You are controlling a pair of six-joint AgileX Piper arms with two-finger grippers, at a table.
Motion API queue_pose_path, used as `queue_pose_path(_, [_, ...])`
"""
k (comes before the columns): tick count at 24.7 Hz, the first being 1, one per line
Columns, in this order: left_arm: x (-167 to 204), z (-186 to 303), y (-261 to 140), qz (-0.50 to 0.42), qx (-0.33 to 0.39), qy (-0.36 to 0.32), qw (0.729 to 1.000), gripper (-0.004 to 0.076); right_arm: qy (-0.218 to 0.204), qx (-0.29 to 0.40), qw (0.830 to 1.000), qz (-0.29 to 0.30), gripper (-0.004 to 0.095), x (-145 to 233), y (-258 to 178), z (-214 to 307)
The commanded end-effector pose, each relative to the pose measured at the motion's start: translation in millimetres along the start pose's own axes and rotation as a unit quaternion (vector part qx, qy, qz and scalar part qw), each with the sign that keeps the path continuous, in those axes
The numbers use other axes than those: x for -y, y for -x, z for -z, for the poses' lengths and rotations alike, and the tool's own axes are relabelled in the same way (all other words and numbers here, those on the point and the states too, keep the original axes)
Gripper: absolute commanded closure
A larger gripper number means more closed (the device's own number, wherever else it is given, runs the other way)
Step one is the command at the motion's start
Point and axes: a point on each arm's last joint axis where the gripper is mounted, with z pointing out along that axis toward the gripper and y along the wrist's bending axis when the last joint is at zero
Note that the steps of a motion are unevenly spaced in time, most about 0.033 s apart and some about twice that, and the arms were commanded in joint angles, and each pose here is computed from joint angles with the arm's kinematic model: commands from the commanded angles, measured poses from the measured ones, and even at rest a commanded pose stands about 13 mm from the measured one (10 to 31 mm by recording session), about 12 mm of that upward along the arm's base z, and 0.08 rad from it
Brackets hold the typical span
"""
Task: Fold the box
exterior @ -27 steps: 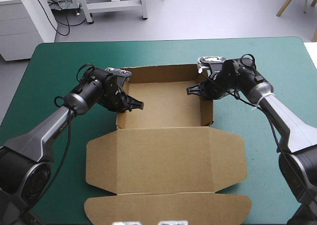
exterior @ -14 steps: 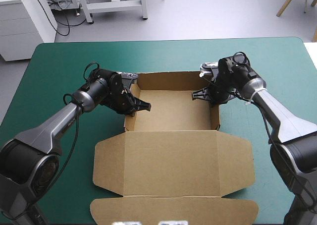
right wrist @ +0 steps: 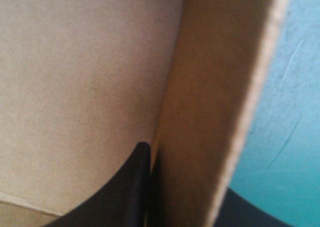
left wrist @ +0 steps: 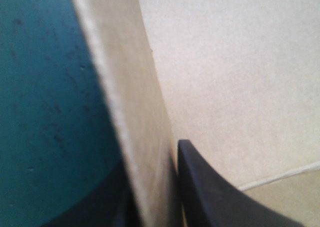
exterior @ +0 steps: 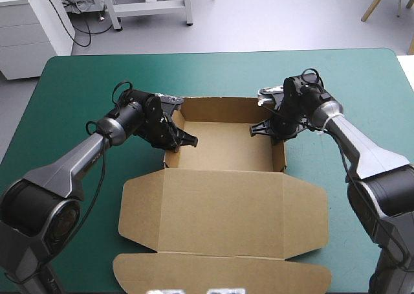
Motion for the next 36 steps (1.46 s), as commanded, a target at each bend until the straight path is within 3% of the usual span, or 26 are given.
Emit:
queue_pose_path(1, [12.8,21.8,8.3,-0.007,0.062,-0.04,0.997,0.0357,0.012,0.01,1.0,-0.022,0.0544,-9.0,-3.6,22.0])
queue_pose_path(3, [13.0,21.9,9.0,-0.022,0.067,-0.04,0.997,0.0237,0.01,0.012,0.999,-0.038,0.0411,-8.6,-3.2,22.0])
queue_pose_path(6, [13.0,21.9,9.2,-0.035,0.068,-0.039,0.996,0.014,0.011,0.021,0.999,-0.04,0.0372,-8.7,-1.5,22.1])
queue_pose_path(12, [13.6,24.0,12.5,-0.041,0.083,-0.04,0.995,0.0146,0.005,0.035,0.998,-0.056,0.0373,-7.4,1.3,23.5])
queue_pose_path(21, [15.7,51.7,29.4,-0.06,0.129,-0.026,0.99,0.0148,-0.048,0.079,0.995,-0.034,0.0376,-0.1,14.8,54.9])
queue_pose_path(28, [1.5,87.4,42.5,-0.115,0.155,0.089,0.977,0.0148,-0.059,0.142,0.988,-0.027,0.0377,-0.1,28.0,88.3])
queue_pose_path(32, [-0.4,96.1,40.9,-0.106,0.139,0.101,0.979,0.0209,-0.058,0.157,0.986,-0.016,0.0378,-1.0,29.8,97.9])
queue_pose_path(35, [-1.1,101.1,36.6,-0.097,0.116,0.105,0.983,0.0357,-0.058,0.164,0.985,-0.015,0.0378,-1.1,27.5,104.6])
queue_pose_path(36, [-1.5,102.2,34.6,-0.096,0.106,0.106,0.984,0.044,-0.056,0.169,0.984,-0.015,0.0378,-1.5,26.1,108.5])
